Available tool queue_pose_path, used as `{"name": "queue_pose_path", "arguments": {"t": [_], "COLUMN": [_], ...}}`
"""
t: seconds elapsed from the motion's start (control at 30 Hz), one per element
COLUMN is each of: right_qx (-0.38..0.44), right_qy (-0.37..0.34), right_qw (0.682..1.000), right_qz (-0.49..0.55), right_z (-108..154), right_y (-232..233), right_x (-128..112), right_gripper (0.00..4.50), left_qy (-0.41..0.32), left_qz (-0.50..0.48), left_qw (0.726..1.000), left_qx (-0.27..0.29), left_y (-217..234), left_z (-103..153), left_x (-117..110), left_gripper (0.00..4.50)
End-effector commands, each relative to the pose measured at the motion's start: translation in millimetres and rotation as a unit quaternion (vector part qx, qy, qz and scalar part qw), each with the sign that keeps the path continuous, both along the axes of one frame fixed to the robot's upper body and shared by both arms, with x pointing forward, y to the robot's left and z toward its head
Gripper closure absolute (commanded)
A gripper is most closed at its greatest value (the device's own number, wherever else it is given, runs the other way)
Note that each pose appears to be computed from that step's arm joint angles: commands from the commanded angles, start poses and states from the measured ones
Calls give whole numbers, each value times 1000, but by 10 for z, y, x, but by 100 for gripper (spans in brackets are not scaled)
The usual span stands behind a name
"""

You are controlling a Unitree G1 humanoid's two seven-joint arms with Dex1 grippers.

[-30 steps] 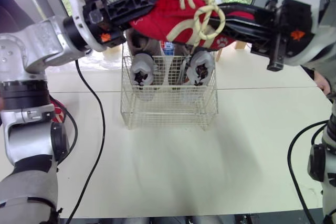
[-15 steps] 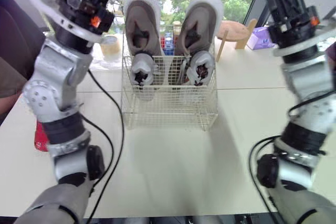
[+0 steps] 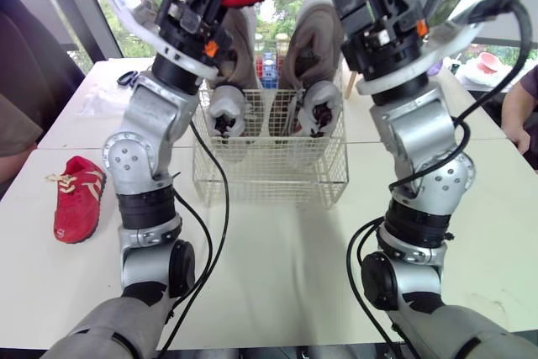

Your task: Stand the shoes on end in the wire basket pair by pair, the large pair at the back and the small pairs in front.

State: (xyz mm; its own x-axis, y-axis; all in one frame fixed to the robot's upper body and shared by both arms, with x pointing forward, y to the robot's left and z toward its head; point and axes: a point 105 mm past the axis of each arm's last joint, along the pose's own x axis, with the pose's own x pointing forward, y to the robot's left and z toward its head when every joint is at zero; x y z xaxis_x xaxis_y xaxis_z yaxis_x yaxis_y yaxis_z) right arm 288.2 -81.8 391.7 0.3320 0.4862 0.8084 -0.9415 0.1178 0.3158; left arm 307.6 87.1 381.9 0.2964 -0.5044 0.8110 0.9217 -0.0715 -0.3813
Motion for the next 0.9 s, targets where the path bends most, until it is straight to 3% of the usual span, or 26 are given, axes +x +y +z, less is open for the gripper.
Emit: {"name": "queue_pose_path", "arguments": {"t": [0.03,0.33,0.43,0.63,0.7,0.9], "right_qx": [9,18,16,17,15,12], "right_qy": [-42,-53,-51,-47,-49,-55], "right_qw": [999,998,999,999,999,998], "right_qz": [2,2,-1,-6,0,-2], "right_z": [161,224,216,207,213,232], "right_y": [0,-54,-50,-45,-23,-60], "right_x": [-138,-135,-119,-98,-117,-123], "right_gripper": [3,3,71,336,386,387], "left_qy": [-17,-7,-10,-12,-9,-31], "left_qz": [-3,17,19,30,37,31], "left_qw": [1000,1000,999,998,997,991], "left_qx": [9,25,34,57,63,124], "left_y": [-41,-62,-92,-144,-128,-114], "left_z": [11,-68,-78,-144,-164,-301], "left_x": [-70,0,-5,-13,1,-203], "left_gripper": [426,426,426,426,426,147]}}
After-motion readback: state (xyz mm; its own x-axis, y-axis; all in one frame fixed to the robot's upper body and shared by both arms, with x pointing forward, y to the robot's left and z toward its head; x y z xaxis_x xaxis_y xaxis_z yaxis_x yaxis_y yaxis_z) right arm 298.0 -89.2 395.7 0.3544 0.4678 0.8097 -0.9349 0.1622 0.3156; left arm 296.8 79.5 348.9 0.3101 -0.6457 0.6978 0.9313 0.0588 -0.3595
